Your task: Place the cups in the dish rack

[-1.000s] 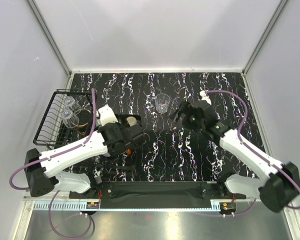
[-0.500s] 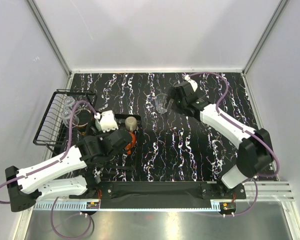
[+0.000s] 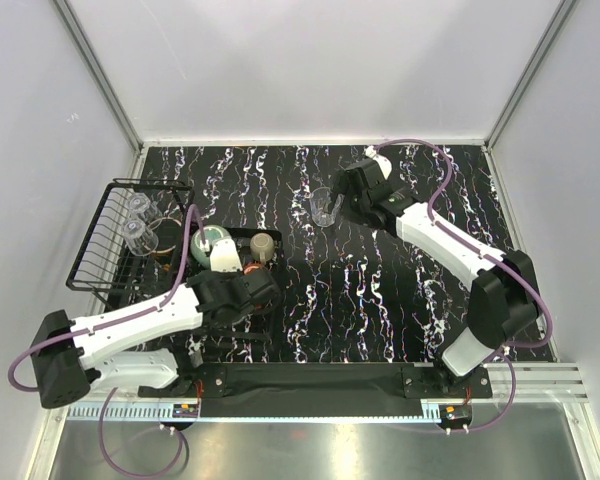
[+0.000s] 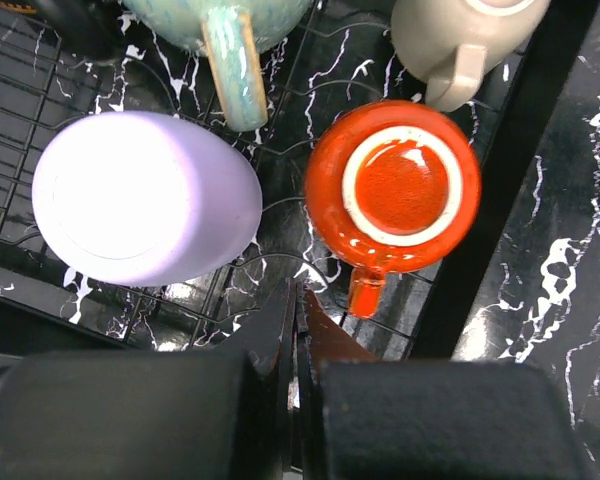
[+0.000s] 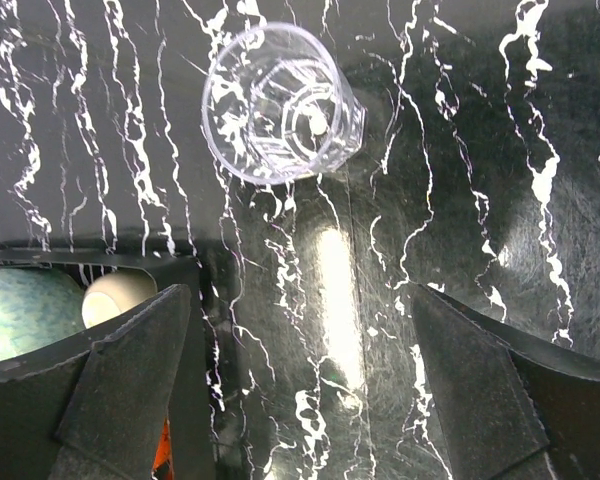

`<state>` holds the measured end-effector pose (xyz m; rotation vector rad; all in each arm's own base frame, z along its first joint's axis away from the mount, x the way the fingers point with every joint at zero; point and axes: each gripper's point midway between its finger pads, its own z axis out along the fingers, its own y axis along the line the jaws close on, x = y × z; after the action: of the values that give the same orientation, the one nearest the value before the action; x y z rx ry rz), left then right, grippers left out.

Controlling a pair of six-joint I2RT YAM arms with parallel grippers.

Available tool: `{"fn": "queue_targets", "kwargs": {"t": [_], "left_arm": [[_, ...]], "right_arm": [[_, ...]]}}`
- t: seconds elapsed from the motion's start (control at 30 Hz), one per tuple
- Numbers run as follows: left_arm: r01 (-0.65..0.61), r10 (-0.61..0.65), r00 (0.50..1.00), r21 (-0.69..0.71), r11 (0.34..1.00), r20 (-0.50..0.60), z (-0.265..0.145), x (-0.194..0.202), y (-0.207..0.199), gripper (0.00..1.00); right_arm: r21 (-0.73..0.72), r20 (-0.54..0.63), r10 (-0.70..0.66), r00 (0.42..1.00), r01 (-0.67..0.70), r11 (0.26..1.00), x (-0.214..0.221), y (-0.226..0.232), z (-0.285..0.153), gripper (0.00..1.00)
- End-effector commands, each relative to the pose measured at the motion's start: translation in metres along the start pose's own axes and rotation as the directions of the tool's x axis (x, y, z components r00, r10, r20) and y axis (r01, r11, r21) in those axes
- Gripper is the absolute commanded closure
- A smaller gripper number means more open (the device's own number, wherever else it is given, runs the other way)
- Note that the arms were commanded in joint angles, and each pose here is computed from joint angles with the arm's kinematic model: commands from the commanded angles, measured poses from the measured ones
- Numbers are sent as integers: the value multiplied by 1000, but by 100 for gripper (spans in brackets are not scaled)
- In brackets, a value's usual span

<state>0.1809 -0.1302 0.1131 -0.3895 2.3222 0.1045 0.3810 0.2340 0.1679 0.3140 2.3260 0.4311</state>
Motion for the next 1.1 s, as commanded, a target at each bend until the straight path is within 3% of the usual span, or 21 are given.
{"fn": "queue_targets", "kwargs": {"t": [0.0, 0.3, 0.8, 1.07], "left_arm": [[51, -52, 998, 25, 998, 27, 6, -10, 0, 100], [56, -55, 998, -40, 998, 20, 36, -11, 16, 100], [111, -100, 993, -204, 973, 60, 55, -20, 55, 96], [142, -131, 989, -176, 974, 76, 51, -29, 53, 90]], "right_arm": [[-11, 4, 1, 1000, -1, 1000, -1, -1, 4, 1], [-22, 32, -8, 999, 8, 1000, -6, -1, 2, 0], [-32, -24, 1, 1000, -1, 999, 3, 4, 30, 0], [62, -53, 20, 998, -17, 998, -7, -7, 50, 0]]}}
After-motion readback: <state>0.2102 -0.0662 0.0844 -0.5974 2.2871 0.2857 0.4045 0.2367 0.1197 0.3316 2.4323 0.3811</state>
